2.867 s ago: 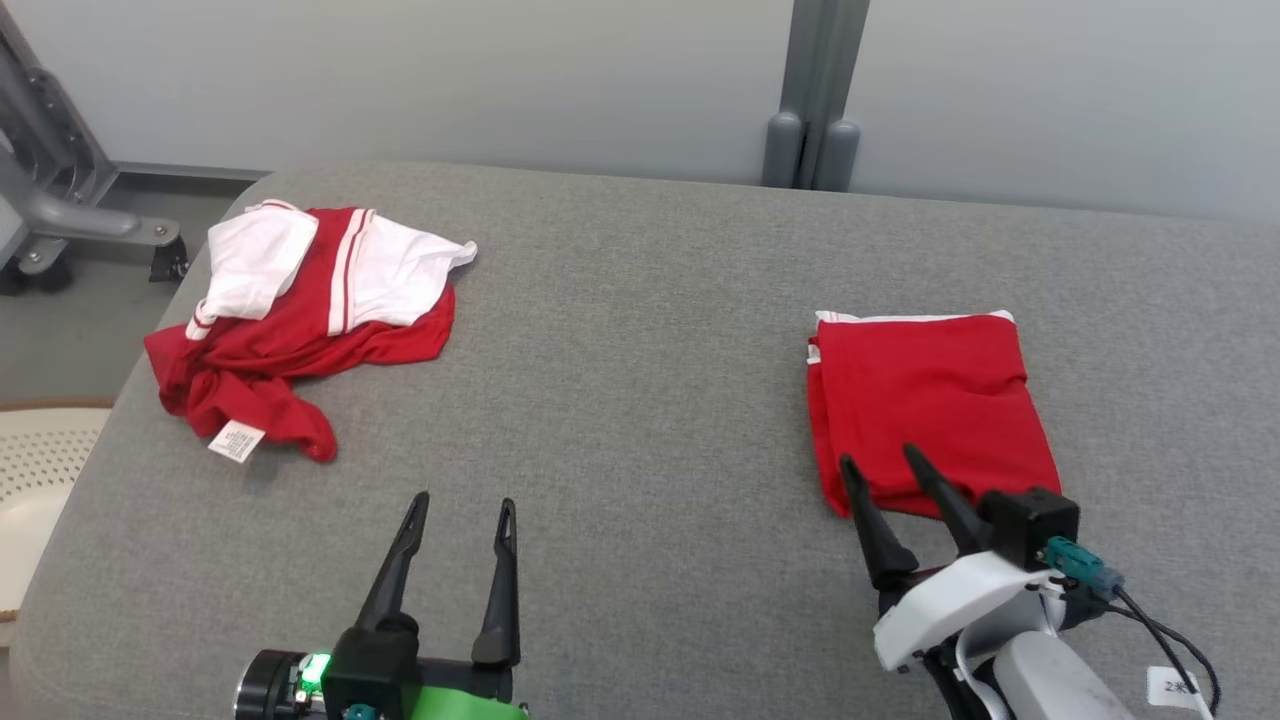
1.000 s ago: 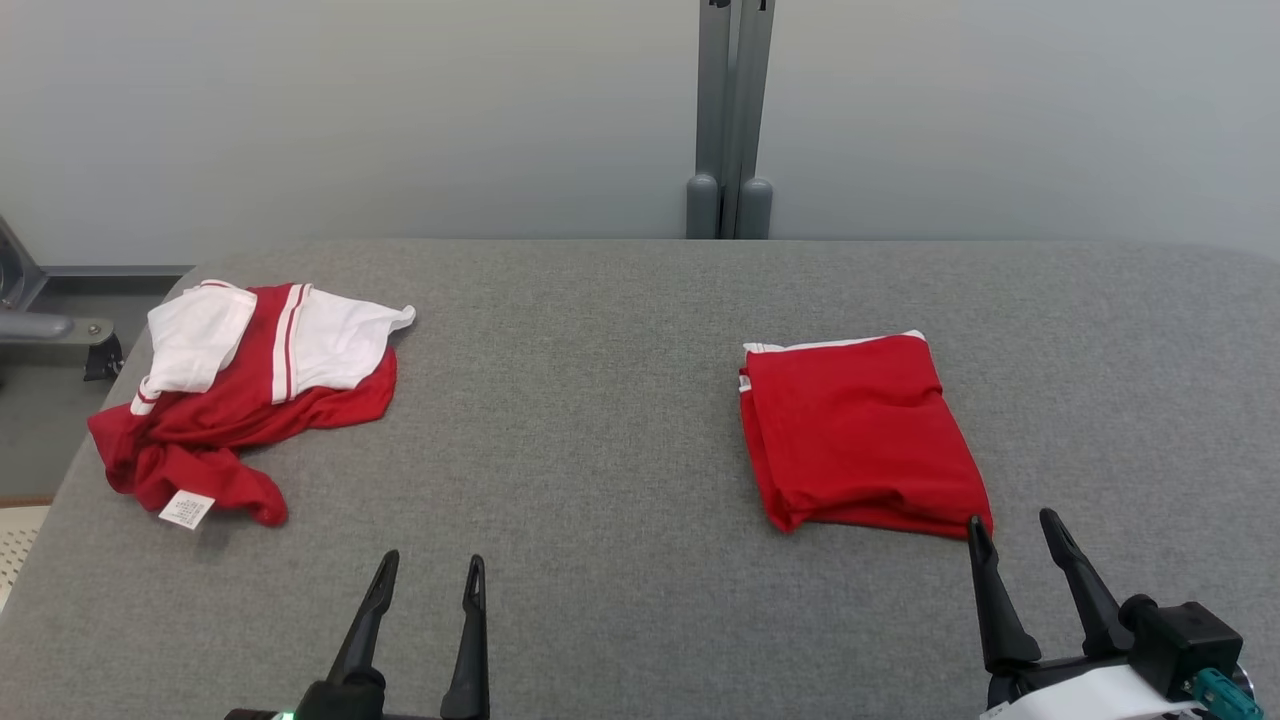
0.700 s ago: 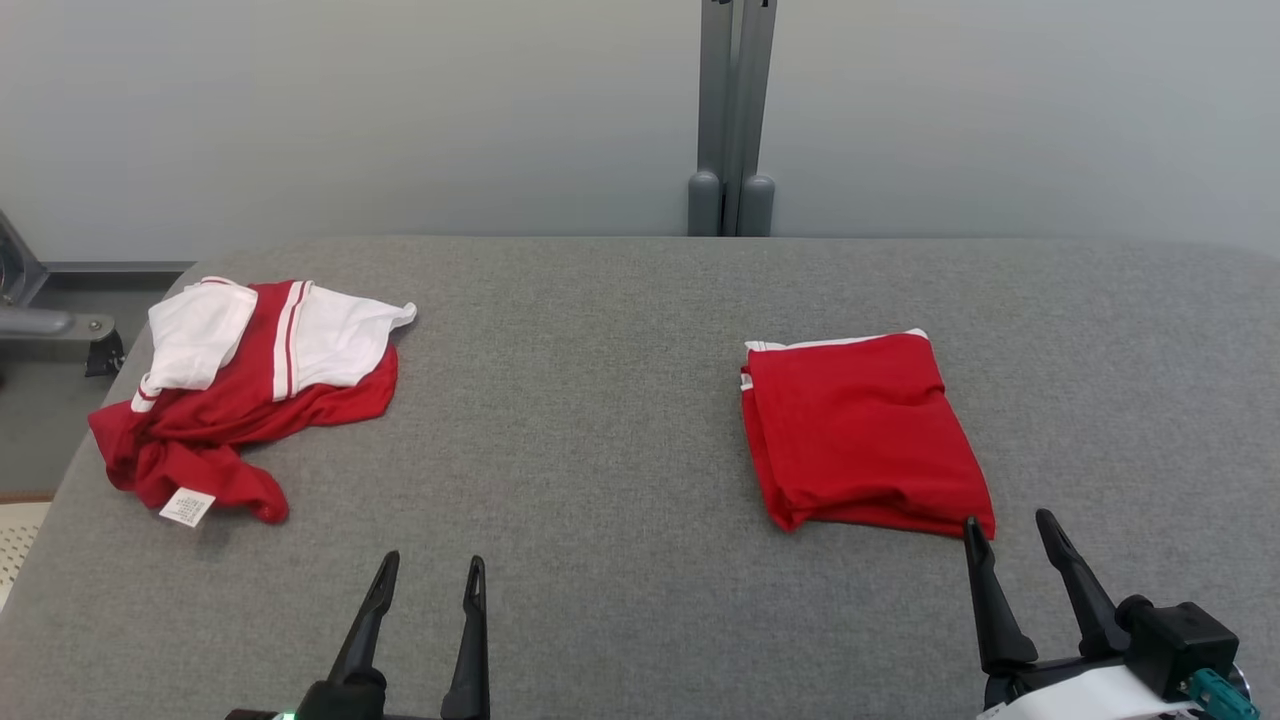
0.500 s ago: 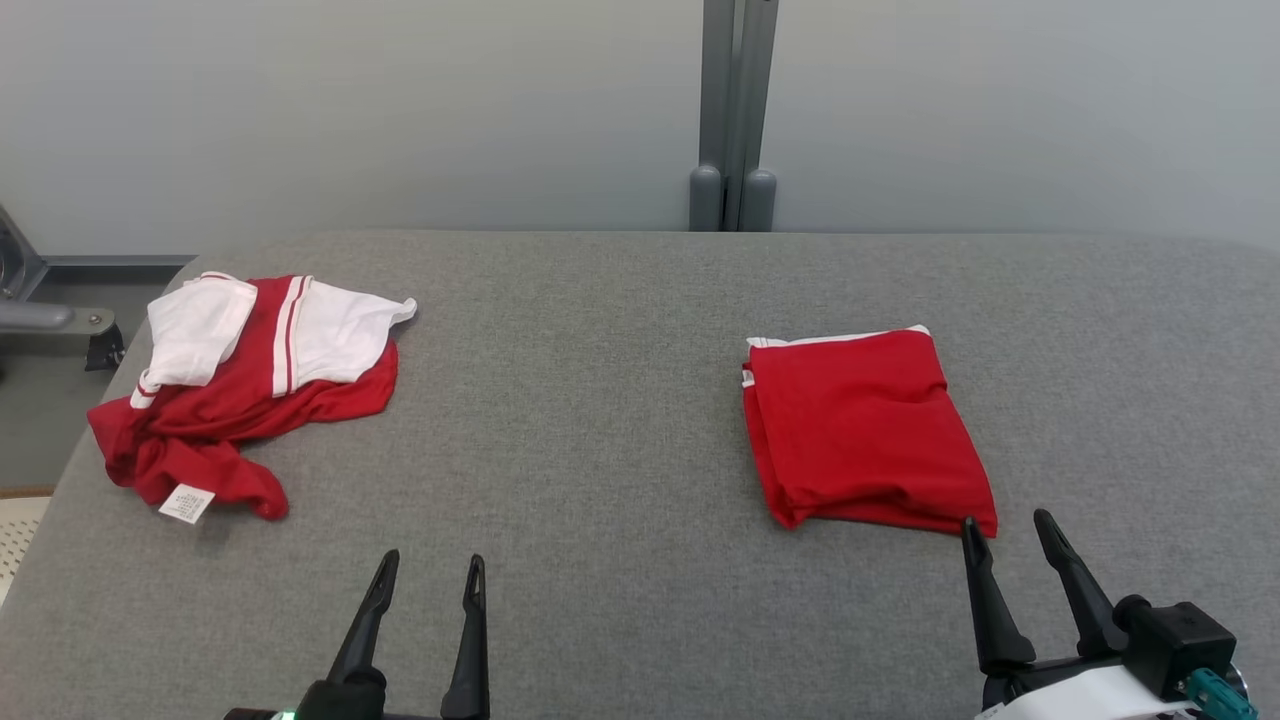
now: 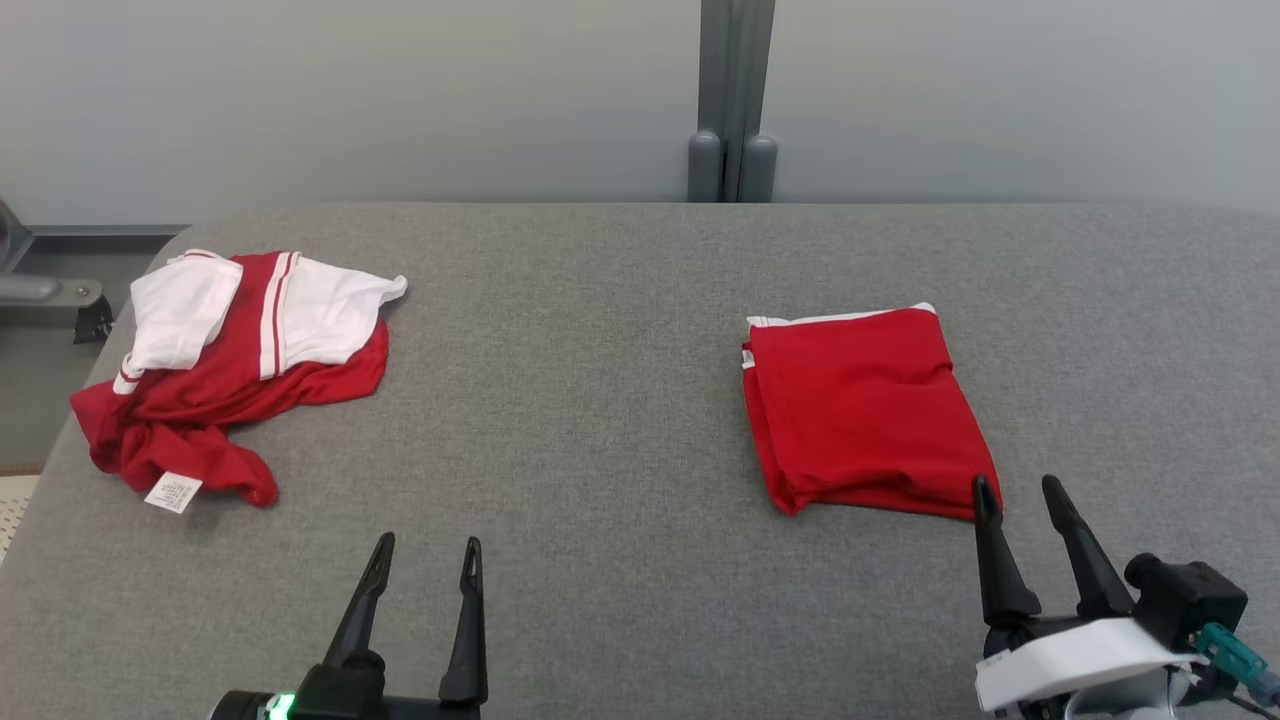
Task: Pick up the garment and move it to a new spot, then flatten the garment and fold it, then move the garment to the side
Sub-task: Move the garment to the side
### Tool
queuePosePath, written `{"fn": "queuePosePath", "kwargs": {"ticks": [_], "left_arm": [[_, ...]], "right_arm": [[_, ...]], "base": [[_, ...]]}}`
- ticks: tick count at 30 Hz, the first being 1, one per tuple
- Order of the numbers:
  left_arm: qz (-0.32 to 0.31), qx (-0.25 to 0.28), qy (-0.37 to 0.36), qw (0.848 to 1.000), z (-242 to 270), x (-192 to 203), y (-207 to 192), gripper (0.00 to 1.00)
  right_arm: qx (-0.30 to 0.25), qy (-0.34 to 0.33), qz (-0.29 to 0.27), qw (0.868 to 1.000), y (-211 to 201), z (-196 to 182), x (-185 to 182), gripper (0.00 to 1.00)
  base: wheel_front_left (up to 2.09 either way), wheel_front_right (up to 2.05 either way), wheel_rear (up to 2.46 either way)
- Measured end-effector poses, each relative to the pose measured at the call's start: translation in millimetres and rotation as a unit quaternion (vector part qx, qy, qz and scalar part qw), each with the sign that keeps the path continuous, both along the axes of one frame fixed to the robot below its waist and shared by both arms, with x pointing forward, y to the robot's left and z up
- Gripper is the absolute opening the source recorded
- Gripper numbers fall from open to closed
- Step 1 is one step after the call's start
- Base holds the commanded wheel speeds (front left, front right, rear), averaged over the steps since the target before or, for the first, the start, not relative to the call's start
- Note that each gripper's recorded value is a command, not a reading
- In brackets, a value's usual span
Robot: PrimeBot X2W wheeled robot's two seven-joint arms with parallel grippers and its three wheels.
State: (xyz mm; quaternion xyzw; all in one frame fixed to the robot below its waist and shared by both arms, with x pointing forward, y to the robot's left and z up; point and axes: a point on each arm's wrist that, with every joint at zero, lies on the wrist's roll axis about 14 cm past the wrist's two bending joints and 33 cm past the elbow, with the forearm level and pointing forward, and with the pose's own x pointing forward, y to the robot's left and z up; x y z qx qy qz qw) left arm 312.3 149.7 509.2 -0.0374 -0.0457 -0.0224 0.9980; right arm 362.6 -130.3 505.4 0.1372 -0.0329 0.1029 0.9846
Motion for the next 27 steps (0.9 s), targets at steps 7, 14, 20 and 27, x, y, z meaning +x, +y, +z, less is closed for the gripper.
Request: {"fn": "queuePosePath", "kwargs": {"ticks": [7,14,20,27], "left_arm": [[-0.017,0.004,-0.002,1.0,3,21,-7,1.0],[-0.027,0.006,0.002,1.0,0,44,-10,1.0],[-0.038,0.005,0.015,0.999,-10,61,-15,1.0],[-0.032,0.004,0.041,0.999,-29,73,-10,1.0]], "right_arm": [[0.01,0.032,0.019,0.999,-1,-16,45,1.0],[-0.01,0.138,0.042,0.99,-16,-46,102,1.0],[-0.057,0.237,0.051,0.968,-39,-79,135,1.0],[-0.06,0.31,0.088,0.945,-22,-122,139,0.16]], "base": [[0.0,0.0,0.0],[0.0,0.0,0.0],[0.0,0.0,0.0],[0.0,0.0,0.0]]}}
